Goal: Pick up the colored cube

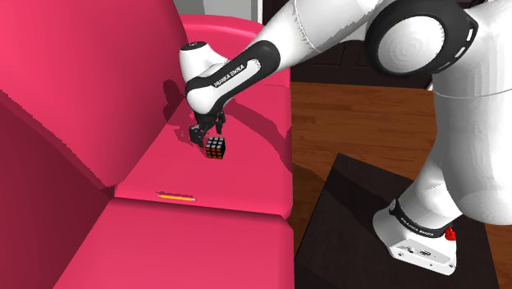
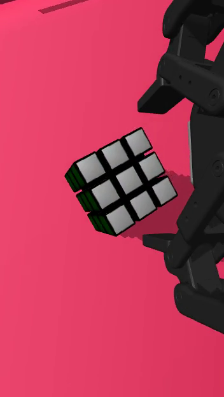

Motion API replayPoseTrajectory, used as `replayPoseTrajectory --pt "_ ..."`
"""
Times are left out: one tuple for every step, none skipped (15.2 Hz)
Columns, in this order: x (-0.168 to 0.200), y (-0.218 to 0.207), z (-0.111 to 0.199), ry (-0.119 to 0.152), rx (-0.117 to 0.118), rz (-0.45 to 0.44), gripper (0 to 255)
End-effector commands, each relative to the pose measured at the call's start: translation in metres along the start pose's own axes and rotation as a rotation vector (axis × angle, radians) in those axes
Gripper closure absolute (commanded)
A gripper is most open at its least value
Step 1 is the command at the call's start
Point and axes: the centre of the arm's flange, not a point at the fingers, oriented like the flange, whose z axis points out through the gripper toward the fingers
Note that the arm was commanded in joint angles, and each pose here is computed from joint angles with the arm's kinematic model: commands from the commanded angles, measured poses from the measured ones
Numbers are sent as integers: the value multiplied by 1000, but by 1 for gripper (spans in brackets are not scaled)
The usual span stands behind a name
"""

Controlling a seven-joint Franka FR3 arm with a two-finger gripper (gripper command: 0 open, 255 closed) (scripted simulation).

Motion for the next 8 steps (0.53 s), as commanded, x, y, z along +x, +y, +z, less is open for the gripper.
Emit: replayPoseTrajectory --pt "1 0 10 1 0 0 0" --pt "1 0 16 1 0 0 0" --pt "1 0 21 1 0 0 0" --pt "1 0 26 1 0 0 0" --pt "1 0 29 1 0 0 0" --pt "1 0 29 1 0 0 0" --pt "1 0 29 1 0 0 0" --pt "1 -1 29 1 0 0 255"
